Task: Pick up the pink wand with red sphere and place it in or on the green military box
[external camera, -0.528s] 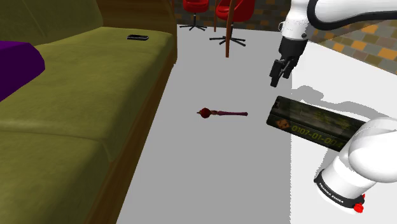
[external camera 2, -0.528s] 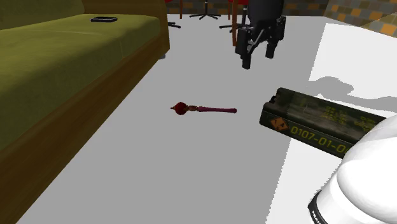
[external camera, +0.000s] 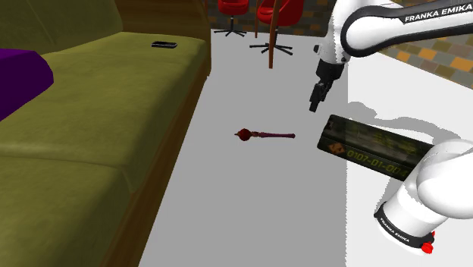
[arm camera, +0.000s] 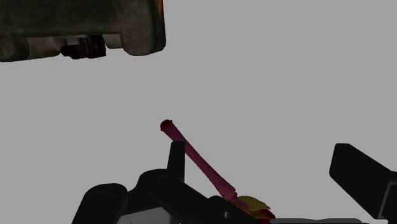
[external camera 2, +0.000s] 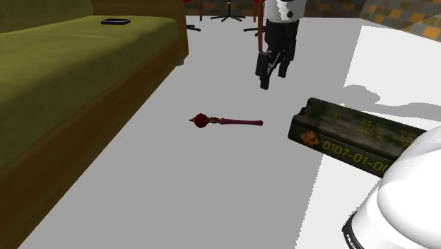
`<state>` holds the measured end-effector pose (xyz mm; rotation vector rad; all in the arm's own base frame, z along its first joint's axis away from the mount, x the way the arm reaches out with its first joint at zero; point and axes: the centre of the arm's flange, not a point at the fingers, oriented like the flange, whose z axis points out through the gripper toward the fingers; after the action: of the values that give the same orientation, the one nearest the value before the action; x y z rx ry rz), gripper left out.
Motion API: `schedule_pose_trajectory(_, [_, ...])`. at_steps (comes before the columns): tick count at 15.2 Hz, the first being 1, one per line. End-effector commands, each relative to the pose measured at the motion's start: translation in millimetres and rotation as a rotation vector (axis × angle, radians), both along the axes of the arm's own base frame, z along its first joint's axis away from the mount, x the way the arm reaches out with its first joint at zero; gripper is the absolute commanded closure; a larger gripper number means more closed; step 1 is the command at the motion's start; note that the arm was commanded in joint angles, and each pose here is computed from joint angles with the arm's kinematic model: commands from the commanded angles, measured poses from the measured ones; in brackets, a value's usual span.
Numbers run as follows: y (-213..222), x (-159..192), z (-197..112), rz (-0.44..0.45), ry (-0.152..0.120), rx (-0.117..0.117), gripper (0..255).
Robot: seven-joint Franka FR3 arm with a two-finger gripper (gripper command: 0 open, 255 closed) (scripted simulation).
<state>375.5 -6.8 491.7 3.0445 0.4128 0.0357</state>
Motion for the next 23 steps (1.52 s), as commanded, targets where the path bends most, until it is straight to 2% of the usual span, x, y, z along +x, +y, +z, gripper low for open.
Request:
schedule_pose_trajectory(1, [-4.2, 17.3, -20.7, 0.075, -0.004, 0.016, 0])
schedule_pose_trajectory(9, [-8.2, 87.2, -98.0, 0.362, -0.01, 0.079, 0])
schedule_pose_trajectory(18, [16.9, 163.0, -183.7, 0.684, -0.016, 0.151, 0])
schedule_pose_trajectory(23, [21.3, 166.9, -208.6, 0.699, -0.017, 0.155, 0])
